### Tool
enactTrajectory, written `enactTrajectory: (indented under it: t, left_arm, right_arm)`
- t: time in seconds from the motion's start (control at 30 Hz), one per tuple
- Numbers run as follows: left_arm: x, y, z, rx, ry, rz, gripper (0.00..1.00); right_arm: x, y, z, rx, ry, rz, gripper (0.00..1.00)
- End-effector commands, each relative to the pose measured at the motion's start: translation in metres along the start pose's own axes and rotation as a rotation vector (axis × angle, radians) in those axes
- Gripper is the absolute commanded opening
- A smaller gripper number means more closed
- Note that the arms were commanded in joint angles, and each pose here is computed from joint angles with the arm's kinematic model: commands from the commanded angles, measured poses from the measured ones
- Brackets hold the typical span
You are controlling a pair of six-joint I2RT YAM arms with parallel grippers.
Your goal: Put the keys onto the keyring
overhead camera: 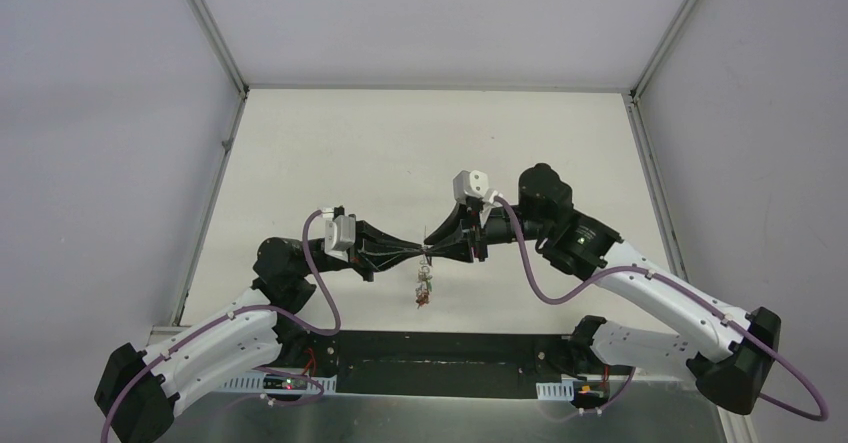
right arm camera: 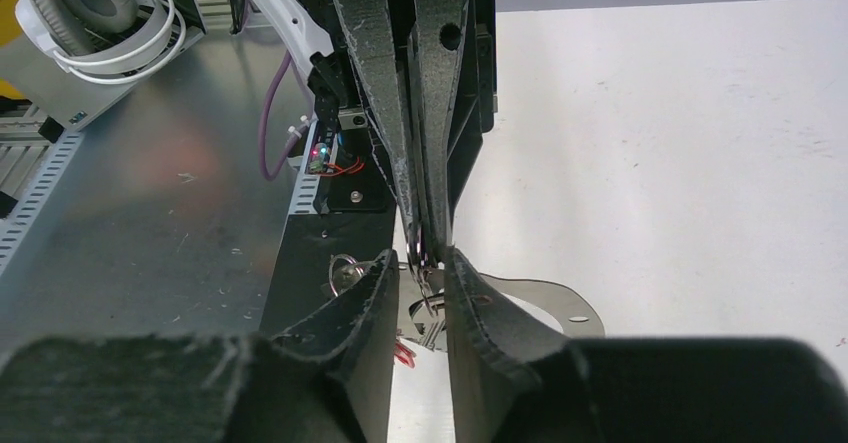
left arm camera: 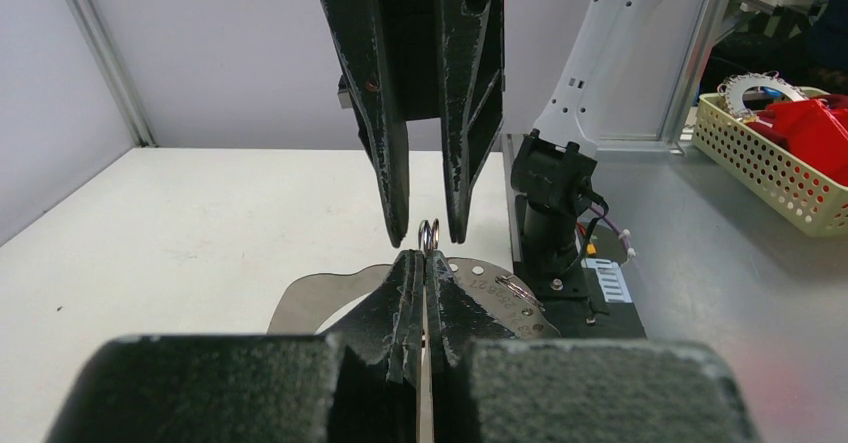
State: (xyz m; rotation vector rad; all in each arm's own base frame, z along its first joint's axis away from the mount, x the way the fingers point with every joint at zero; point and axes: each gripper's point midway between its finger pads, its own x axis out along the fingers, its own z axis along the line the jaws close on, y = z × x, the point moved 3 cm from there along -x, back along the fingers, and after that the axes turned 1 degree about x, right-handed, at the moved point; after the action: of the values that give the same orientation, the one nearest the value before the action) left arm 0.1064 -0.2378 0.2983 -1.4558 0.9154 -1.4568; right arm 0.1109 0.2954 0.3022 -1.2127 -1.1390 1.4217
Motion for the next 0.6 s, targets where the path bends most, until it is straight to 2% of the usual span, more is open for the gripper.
enactTrajectory:
  t: [0.0, 0.27, 0.47, 0.57]
  left_arm:
    - [0.0047, -0.0255, -0.0030, 0.061, 0.008, -0.087, 0.00]
    - [0.0044, -0.0240, -0.0027, 0.053, 0.004, -0.079, 0.00]
    - [0.0036, -0.0200, -0.0012, 0.035, -0.008, -0.059, 0.00]
    - [0.0027, -0.0176, -0.0008, 0.028, -0.016, -0.039, 0.07]
  right_arm:
    - [0.0049, -0.0026, 0.0009, -0.013, -0.030, -0.023, 0.23]
    - [0.0062, 0.0005, -0.0010, -0.007, -0.026, -0.015, 0.00]
    - [0.0045, 0.0000, -0.0011, -0.008, -0.014, -0.015, 0.00]
    - [0.0034, 0.0025, -0.0015, -0.002, -0.005, 0.002, 0.00]
